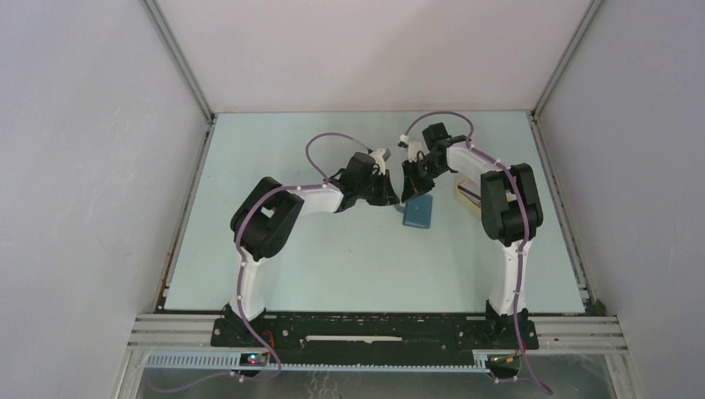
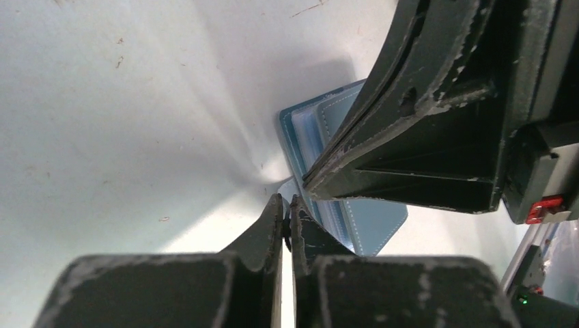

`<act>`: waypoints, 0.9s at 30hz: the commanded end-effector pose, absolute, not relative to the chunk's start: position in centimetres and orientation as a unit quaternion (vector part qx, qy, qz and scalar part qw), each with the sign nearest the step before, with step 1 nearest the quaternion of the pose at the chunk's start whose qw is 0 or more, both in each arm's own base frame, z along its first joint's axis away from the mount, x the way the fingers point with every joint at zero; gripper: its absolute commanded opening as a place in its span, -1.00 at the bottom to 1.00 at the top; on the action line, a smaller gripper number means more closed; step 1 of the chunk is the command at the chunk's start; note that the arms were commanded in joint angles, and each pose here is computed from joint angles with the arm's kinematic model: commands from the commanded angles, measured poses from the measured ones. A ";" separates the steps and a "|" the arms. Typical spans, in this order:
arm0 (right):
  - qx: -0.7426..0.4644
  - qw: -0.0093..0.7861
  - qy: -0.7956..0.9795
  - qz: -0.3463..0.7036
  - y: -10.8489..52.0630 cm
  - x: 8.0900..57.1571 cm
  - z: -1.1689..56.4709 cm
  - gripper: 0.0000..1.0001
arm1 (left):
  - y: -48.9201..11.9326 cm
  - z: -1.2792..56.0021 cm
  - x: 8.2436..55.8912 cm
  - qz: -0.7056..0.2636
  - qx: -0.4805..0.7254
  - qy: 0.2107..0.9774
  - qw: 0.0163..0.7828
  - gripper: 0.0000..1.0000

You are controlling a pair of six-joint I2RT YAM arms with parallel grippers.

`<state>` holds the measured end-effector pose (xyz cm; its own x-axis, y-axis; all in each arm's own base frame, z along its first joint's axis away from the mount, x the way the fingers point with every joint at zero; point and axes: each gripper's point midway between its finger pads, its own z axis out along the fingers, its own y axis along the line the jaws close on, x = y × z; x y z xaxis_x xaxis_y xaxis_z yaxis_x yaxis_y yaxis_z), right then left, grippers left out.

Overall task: Put the credit cards into the card holder
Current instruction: Open the card holder at the center of the board.

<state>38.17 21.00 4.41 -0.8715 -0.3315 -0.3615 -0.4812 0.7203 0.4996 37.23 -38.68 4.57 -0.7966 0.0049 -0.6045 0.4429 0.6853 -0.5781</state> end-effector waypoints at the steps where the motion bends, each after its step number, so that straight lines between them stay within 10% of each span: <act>1: -0.239 0.159 0.912 0.291 21.0 39.0 6.5 -0.80 | -39.7 6.4 38.3 -0.383 0.141 0.858 0.312 -0.99; 15: -0.314 0.221 0.905 0.183 19.3 36.5 11.0 0.29 | -39.4 11.9 34.1 -0.501 0.164 0.775 0.348 -1.00; 27: -0.319 0.182 0.923 0.116 17.1 33.6 7.1 0.42 | -38.3 12.6 31.4 -0.555 0.149 0.742 0.345 -1.00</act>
